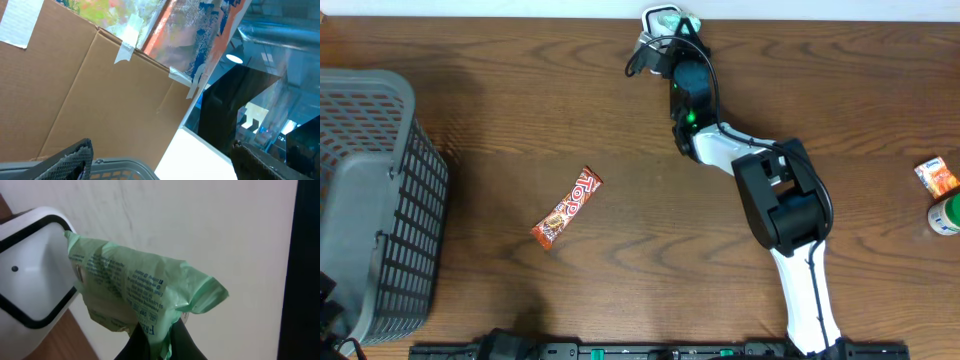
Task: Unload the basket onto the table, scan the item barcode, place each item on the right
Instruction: 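Hold the mint-green pack against the white scanner with the right gripper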
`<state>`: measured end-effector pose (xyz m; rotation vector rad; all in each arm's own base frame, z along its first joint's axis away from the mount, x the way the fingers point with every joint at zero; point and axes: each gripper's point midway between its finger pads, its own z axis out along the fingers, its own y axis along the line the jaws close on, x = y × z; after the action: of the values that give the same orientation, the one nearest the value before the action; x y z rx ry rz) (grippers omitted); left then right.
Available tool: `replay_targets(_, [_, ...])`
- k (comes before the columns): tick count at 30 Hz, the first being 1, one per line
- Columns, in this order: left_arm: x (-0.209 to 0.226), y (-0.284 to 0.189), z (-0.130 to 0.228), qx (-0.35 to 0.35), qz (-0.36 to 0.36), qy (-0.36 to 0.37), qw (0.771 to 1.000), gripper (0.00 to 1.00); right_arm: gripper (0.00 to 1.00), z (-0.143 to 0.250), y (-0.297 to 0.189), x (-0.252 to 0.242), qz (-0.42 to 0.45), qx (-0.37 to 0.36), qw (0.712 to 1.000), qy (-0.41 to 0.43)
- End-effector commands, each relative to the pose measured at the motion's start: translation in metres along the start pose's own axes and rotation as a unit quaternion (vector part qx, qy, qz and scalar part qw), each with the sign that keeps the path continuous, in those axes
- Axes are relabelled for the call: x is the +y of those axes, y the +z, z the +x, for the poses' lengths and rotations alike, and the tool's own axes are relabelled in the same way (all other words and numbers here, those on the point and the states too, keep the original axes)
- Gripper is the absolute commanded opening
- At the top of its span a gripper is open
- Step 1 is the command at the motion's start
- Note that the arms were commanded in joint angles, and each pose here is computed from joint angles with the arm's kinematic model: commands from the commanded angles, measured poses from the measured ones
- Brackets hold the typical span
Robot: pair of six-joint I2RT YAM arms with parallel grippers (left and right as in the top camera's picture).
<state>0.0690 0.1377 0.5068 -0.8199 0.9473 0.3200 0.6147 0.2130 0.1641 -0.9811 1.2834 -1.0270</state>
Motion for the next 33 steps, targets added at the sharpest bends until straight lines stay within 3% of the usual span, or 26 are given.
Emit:
replay_targets(1, [-0.001, 0.001, 0.003, 0.003, -0.005, 0.001, 1.000, 0.88, 0.01, -0.014, 0.000, 0.028, -0.017, -0.021, 0.997, -0.066])
replay_targets(13, [0.000, 0.001, 0.003, 0.004, -0.008, 0.001, 1.000, 0.88, 0.01, -0.014, -0.016, 0.107, -0.087, -0.018, 0.986, -0.145])
replay_targets(24, [0.000, 0.001, 0.004, 0.004, -0.008, 0.003, 1.000, 0.88, 0.01, -0.017, -0.027, 0.119, -0.111, 0.010, 0.980, -0.167])
replay_targets(28, [0.000, 0.001, 0.004, 0.004, -0.008, 0.003, 1.000, 0.88, 0.01, -0.020, -0.026, 0.105, -0.105, 0.015, 0.981, -0.164])
replay_targets(33, [0.000, 0.001, 0.004, 0.005, -0.008, 0.003, 1.000, 0.88, 0.01, -0.035, -0.022, 0.042, -0.064, 0.017, 0.988, -0.140])
